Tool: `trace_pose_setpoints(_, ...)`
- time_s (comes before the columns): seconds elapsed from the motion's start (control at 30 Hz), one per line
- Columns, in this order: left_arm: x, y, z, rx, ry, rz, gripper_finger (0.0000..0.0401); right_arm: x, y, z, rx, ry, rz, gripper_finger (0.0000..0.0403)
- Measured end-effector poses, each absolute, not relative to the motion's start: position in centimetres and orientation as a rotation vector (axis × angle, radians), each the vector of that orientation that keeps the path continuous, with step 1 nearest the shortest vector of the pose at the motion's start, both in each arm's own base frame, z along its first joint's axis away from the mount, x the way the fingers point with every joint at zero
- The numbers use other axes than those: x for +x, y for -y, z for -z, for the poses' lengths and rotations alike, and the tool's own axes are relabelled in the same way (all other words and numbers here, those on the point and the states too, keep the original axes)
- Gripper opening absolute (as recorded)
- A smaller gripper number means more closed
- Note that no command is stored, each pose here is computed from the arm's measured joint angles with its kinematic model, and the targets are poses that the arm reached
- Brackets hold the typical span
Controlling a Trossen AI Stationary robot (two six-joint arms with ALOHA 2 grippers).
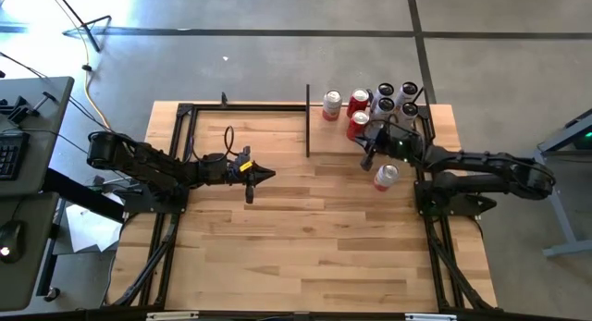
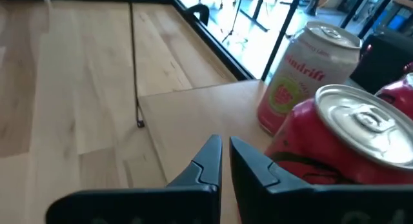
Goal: Place canned beverage on shelf
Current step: Put the red soda can on the shelf aligned with the other red soda can
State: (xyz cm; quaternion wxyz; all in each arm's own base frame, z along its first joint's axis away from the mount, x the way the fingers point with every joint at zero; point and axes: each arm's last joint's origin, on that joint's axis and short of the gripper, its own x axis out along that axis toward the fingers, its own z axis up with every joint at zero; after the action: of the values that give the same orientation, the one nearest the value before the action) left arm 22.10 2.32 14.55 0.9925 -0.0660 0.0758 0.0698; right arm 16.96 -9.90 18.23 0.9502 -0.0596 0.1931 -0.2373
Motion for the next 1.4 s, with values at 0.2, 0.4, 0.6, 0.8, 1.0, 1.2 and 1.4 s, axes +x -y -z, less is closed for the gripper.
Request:
trace_pose_setpoints(0.2, 22.1, -2.3, -14.5, -0.133, -0.153, -0.14, 0.0007, 17.1, 10.5, -19.1, -0.135, -0.438, 0.497, 0.0014)
trace_pose_setpoints(0.4, 22.1, -2.3, -14.5, -0.133, -0.154, -0.14, 0.0007, 16.7, 11.1, -19.1, -0.118, -0.452, 0.523, 0.0014)
trace_pose_setpoints(0.6, 22.1, -2.3, -14.5, -0.133, -0.16, -0.141, 0.0007, 17.1, 10.5, -19.1, -0.105, -0.427, 0.416, 0.0014)
trace_pose_setpoints(0.8, 22.1, -2.3, -14.5, -0.132, -0.16, -0.141, 0.0007, 17.2, 10.7, -18.5, -0.096, -0.475, 0.435, 0.0014)
trace_pose_setpoints(1.0, 22.1, -2.3, -14.5, -0.132, -0.161, -0.137, 0.0007, 17.0, 12.0, -17.7, -0.088, -0.509, 0.521, 0.0014)
trace_pose_setpoints(1.2, 22.1, -2.3, -14.5, -0.132, -0.161, -0.137, 0.0007, 16.8, 12.9, -17.4, -0.09, -0.522, 0.573, 0.0014)
trace_pose_setpoints(1.4, 22.1, -2.3, -14.5, -0.132, -0.161, -0.137, 0.0007, 16.7, 12.6, -17.8, -0.088, -0.498, 0.573, 0.0014)
